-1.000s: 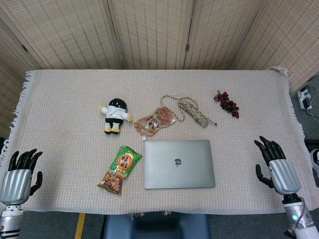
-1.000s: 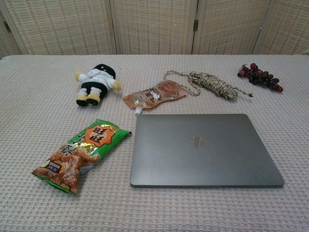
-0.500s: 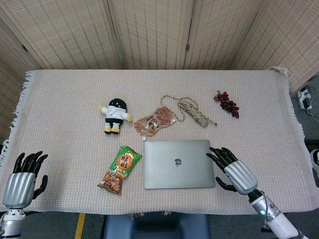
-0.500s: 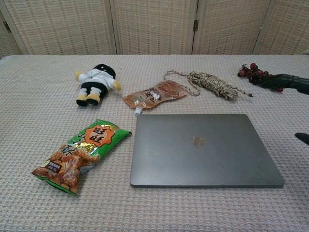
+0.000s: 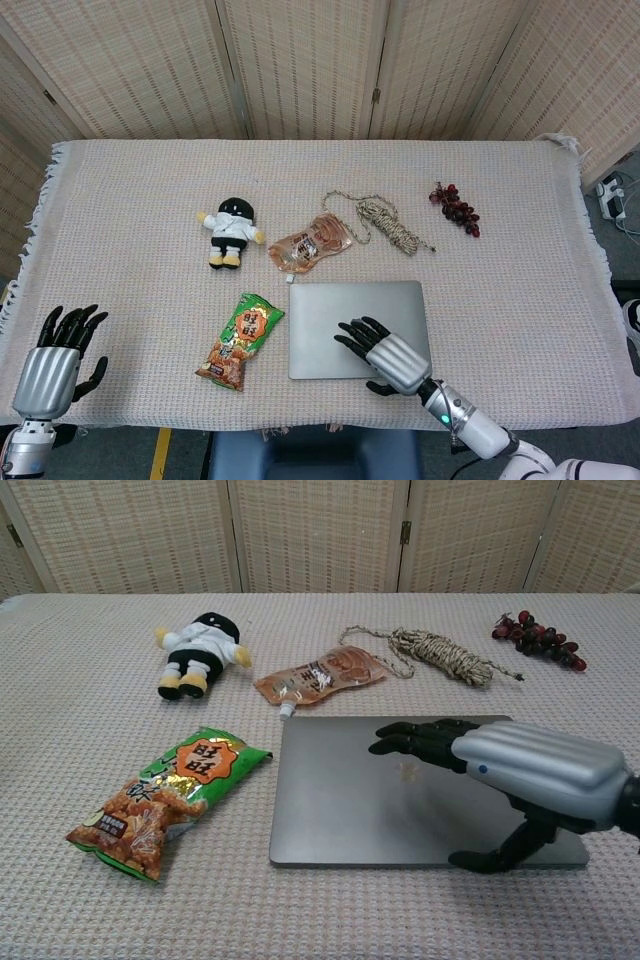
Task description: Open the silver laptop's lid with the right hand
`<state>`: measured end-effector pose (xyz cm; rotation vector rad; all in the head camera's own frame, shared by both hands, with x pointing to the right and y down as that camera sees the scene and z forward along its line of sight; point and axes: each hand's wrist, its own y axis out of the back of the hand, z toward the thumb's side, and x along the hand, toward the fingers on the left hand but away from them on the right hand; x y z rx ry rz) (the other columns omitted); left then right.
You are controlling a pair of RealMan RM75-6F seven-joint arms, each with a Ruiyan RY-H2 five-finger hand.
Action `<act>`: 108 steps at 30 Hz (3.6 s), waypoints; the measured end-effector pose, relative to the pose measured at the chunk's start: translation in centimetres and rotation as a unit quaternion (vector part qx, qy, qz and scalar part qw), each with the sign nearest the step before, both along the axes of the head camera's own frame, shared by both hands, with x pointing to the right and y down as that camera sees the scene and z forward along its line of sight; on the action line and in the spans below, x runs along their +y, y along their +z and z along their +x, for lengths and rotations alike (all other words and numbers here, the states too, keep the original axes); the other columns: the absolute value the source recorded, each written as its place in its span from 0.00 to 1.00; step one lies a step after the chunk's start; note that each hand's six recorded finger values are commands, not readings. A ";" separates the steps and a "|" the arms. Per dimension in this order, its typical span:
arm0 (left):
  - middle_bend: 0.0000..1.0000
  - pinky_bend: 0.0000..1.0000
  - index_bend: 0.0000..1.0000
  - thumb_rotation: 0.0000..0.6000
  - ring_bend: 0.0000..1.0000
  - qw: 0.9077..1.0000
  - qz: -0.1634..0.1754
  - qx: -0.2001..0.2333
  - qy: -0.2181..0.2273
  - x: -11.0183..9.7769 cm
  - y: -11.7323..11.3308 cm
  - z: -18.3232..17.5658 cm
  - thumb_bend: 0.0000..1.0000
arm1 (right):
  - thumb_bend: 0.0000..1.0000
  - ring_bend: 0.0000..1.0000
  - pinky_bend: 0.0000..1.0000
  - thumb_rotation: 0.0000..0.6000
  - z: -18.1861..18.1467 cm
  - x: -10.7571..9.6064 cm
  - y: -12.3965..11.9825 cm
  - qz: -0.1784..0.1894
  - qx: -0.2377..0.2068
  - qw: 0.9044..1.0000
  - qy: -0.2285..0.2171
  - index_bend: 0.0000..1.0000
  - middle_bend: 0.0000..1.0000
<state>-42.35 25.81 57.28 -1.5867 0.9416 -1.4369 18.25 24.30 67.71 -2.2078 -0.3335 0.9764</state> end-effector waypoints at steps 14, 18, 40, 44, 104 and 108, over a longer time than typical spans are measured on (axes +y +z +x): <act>0.14 0.00 0.19 1.00 0.14 1.000 -0.009 0.005 0.000 0.1 0.8 0.0 0.46 | 0.31 0.00 0.00 1.00 -1.9 0.4 3.1 0.014 0.034 0.999 -0.034 0.00 0.00; 0.14 0.00 0.19 1.00 0.14 1.000 -0.009 0.005 -0.001 0.1 0.8 -0.1 0.46 | 0.31 0.00 0.00 1.00 -2.1 0.2 3.2 0.018 0.035 0.999 -0.036 0.00 0.00; 0.14 0.00 0.18 1.00 0.14 1.000 -0.010 0.007 -0.008 0.1 1.1 -0.6 0.46 | 0.31 0.00 0.00 1.00 -3.2 -0.6 3.2 0.033 0.046 0.997 -0.047 0.00 0.00; 0.14 0.00 0.18 1.00 0.14 1.000 -0.012 0.008 -0.009 0.2 1.2 -0.7 0.46 | 0.38 0.00 0.00 1.00 -3.2 -0.7 3.3 0.037 0.051 0.997 -0.048 0.00 0.00; 0.08 0.00 0.10 1.00 0.05 0.940 -0.139 0.111 0.292 -0.3 9.7 15.3 0.72 | 0.60 0.00 0.00 1.00 -7.6 -6.4 1.0 0.253 0.170 0.949 -0.082 0.00 0.00; 0.06 0.00 0.06 1.00 0.02 0.935 -0.140 0.096 0.312 -0.3 10.1 17.0 0.72 | 0.60 0.00 0.00 1.00 -7.6 -6.5 1.0 0.254 0.172 0.948 -0.081 0.00 0.00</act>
